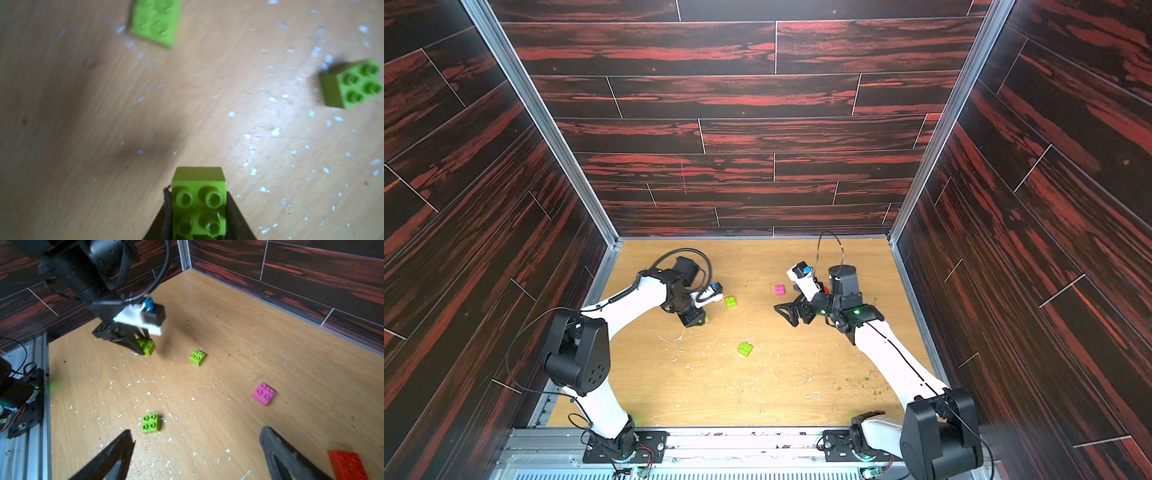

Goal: Assemble the letter s with lego
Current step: Pick up the lego brick from the center of the board, then place the lego brick at the center of the board, then pick up the lego brick from the center of the board, then assemble the lego brick with the lego brick.

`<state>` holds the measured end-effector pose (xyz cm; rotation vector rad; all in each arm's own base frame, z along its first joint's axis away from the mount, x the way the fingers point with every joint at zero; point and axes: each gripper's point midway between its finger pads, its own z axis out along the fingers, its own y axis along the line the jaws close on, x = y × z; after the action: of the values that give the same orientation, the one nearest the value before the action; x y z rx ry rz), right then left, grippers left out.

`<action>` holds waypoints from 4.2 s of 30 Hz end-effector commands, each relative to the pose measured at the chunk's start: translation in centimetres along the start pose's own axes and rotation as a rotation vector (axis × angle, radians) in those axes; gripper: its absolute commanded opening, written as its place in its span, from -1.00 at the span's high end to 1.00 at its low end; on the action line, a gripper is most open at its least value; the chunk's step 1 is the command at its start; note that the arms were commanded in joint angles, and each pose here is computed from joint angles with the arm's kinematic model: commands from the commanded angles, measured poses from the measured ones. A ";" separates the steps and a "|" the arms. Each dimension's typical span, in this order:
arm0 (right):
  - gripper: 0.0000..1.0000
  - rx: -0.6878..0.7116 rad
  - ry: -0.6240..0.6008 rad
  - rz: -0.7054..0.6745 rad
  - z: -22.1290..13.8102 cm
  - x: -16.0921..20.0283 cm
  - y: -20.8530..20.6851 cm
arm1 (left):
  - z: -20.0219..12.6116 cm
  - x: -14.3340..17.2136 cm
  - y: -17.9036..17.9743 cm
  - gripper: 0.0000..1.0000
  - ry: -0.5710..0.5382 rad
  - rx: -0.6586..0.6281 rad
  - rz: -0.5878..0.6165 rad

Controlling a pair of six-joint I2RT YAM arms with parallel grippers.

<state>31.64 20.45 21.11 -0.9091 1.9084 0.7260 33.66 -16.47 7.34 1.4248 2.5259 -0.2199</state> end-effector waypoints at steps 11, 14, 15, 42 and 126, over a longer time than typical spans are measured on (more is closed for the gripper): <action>-0.97 -0.004 -0.002 0.031 -1.5 0.6 -0.1 | 5.0 -6.7 -4.2 0.60 0.017 0.119 0.405; -0.97 0.003 -0.002 0.036 -1.8 0.9 -0.2 | 5.9 -7.7 -4.8 0.60 0.000 0.121 0.432; -0.97 0.004 0.001 0.039 -1.8 1.0 -0.2 | 6.2 -7.9 -5.0 0.59 -0.002 0.121 0.449; -0.97 -0.012 -0.015 0.047 -3.2 0.7 0.1 | 2.2 -10.6 -5.8 -0.22 -0.059 0.077 0.444; -0.97 -0.005 -0.001 0.120 -3.2 2.2 -0.4 | 2.9 -10.8 -7.8 0.56 -0.029 0.188 0.499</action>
<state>30.10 17.39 20.67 -0.8096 1.9704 0.8077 33.96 -30.18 8.18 1.9896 2.0974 -0.3549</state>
